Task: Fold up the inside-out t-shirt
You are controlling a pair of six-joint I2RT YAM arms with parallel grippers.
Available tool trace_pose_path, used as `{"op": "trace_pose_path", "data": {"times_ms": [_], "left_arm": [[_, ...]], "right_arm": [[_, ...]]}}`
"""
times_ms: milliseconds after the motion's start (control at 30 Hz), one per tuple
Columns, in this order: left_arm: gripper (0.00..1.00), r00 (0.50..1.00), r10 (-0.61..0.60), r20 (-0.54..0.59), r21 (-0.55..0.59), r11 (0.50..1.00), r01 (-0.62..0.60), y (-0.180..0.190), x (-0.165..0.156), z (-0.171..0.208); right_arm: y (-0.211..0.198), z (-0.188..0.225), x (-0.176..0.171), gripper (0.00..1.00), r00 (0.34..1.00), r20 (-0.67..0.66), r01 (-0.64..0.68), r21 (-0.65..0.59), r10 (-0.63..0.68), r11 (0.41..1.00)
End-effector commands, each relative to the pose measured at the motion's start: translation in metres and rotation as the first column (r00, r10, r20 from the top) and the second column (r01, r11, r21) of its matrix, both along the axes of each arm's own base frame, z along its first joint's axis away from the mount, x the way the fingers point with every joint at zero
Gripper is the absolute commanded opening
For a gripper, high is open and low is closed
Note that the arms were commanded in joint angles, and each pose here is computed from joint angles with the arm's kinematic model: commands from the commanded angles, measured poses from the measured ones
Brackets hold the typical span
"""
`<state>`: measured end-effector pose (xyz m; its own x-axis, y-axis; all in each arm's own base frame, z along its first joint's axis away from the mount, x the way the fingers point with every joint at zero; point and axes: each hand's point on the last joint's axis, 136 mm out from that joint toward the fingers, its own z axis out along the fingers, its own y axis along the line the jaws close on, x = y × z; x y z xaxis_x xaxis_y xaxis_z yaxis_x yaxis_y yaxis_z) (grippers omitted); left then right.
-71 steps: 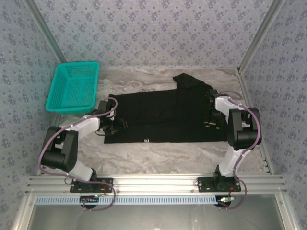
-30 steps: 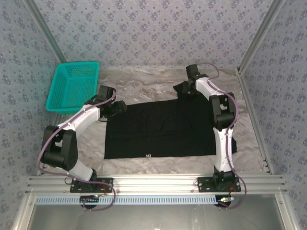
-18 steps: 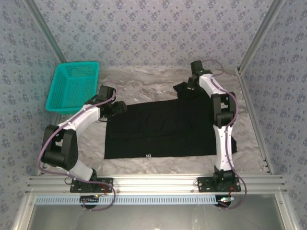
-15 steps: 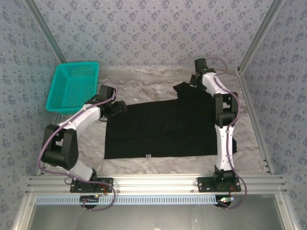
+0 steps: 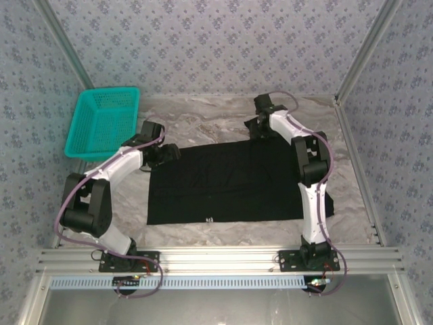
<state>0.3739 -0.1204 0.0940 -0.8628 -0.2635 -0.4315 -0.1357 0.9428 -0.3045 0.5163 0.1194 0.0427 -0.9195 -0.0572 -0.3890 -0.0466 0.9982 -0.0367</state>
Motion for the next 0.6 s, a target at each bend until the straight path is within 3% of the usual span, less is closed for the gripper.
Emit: {"op": "trace_pose_path", "data": {"times_ms": [0,233,567], "left_arm": [[0.70,1.000,-0.013,0.007,-0.004,1.000,0.013,-0.001,0.005,0.004],[0.70,1.000,-0.010,0.010,0.000,1.000,0.010,0.001,0.005,0.007],[0.70,1.000,-0.015,0.005,-0.003,1.000,0.015,0.000,0.004,0.005]], "right_arm": [[-0.023,-0.001,0.005,0.59,1.000,-0.015,0.007,-0.108,-0.009,0.994],[-0.031,-0.003,0.020,0.45,0.999,-0.009,0.038,-0.131,-0.040,0.991],[-0.055,0.013,0.042,0.16,0.990,0.041,0.140,-0.098,-0.137,0.985]]}}
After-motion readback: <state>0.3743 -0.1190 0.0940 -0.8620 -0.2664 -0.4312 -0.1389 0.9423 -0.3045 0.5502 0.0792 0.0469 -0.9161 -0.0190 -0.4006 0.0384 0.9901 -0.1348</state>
